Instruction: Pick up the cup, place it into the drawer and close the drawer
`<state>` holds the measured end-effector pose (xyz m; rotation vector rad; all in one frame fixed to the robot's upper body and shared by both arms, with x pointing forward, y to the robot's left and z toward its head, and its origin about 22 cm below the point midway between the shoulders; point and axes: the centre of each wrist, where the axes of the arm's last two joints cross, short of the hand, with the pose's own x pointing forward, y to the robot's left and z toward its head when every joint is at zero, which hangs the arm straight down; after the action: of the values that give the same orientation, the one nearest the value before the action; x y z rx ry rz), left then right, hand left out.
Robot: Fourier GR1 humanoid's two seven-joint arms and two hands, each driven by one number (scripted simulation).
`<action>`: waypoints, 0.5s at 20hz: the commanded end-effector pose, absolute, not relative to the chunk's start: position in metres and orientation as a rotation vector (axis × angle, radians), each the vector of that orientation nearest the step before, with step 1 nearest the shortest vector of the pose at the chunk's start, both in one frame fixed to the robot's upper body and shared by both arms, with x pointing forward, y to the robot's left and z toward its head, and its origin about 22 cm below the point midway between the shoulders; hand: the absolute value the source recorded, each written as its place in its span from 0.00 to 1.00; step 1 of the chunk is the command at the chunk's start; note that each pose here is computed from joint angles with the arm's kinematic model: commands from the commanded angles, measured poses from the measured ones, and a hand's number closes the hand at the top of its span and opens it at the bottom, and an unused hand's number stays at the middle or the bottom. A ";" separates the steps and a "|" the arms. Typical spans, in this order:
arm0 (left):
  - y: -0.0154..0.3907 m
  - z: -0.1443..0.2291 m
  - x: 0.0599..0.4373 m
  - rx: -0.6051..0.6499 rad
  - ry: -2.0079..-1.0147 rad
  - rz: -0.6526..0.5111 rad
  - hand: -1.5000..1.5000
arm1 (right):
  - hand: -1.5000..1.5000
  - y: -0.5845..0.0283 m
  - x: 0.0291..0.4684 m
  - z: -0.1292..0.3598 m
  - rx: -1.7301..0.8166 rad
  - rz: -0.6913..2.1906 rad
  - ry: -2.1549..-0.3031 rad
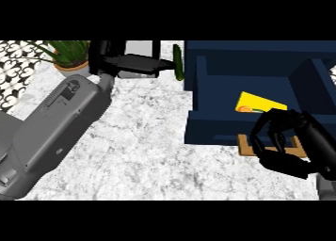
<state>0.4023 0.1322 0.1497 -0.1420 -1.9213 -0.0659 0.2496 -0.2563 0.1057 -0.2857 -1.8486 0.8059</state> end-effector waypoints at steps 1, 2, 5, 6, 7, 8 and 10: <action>0.151 0.128 0.382 -0.150 -1.901 -0.038 0.00 | 1.00 -0.233 0.250 0.078 -0.372 0.992 -1.778; 0.179 0.138 0.386 -0.149 -1.896 -0.060 0.00 | 1.00 -0.239 0.269 0.089 -0.428 1.015 -1.756; 0.183 0.118 0.376 -0.150 -1.909 -0.051 0.00 | 1.00 -0.232 0.285 0.074 -0.524 1.167 -1.684; 0.196 0.128 0.372 -0.139 -1.912 -0.034 0.00 | 1.00 -0.217 0.277 0.059 -0.531 1.198 -1.682; 0.197 0.132 0.375 -0.158 -1.907 -0.034 0.00 | 1.00 -0.219 0.292 0.056 -0.577 1.235 -1.655; 0.201 0.124 0.368 -0.144 -1.915 -0.037 0.00 | 1.00 -0.222 0.287 0.048 -0.596 1.263 -1.643; 0.200 0.119 0.368 -0.153 -1.920 -0.029 0.00 | 1.00 -0.214 0.294 0.028 -0.644 1.301 -1.626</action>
<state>0.3747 0.1908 0.1253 -0.1435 -1.9144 -0.0319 0.2869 -0.2293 0.0807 -0.6434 -1.7687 1.1687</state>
